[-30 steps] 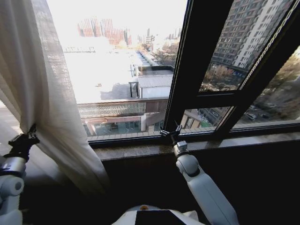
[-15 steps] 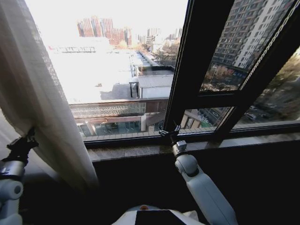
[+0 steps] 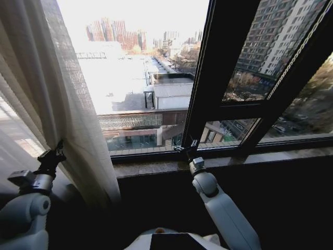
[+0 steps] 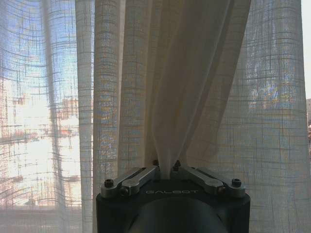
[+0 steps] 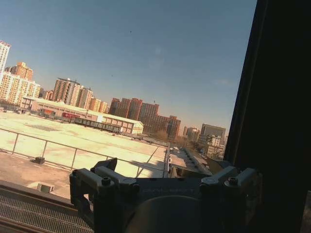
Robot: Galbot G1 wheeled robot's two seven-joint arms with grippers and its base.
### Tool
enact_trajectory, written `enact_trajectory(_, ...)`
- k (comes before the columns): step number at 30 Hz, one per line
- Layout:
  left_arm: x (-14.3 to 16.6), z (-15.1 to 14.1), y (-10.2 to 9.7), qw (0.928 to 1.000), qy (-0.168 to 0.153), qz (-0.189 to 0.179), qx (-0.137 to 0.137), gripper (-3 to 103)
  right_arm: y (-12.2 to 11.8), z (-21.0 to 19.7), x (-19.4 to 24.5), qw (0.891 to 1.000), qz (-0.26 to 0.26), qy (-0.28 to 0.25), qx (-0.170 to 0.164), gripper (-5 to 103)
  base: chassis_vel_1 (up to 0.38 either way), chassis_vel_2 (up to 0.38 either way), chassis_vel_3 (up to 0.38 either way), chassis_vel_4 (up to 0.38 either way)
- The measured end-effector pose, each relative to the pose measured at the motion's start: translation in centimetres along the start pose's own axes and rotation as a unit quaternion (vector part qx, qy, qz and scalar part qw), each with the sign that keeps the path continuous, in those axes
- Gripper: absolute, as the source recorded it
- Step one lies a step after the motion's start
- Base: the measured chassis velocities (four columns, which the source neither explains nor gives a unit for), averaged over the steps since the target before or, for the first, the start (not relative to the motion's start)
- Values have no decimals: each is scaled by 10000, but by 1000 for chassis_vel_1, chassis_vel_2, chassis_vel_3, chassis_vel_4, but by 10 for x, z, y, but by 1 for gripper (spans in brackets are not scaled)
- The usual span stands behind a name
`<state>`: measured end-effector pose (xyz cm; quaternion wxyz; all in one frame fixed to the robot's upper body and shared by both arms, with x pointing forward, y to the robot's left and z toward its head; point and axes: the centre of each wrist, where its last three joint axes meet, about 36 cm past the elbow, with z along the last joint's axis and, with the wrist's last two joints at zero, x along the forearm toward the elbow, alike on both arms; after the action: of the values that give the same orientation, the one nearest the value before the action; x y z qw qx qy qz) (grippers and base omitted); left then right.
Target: Open the curtains by pulling them apart, changing their state from closed to fully open.
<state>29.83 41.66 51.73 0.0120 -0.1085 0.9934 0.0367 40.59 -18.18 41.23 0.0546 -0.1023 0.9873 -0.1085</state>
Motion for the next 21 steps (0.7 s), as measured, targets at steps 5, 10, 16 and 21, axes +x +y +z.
enact_trajectory(5, -1, 2, -1, 10000, 8, 5, 12, 0, 0, -1, -1, 10000, 9, -14, 14, 100, 180, 172, -189, -184)
enact_trajectory(10, -2, 4, 1, 10000, 11, -10, 5, 0, 0, 0, -1, 10000, 17, -20, 61, 100, 248, 273, -252, -269)
enact_trajectory(16, -2, 6, 2, 10000, 12, -4, -9, 0, 1, 0, -2, 10000, 13, -52, 49, 100, 248, 259, -255, -246)
enact_trajectory(21, -2, 7, 2, 10000, 27, 3, -1, 0, 1, -1, -4, 10000, 11, -83, 30, 100, 140, 103, -143, -148)
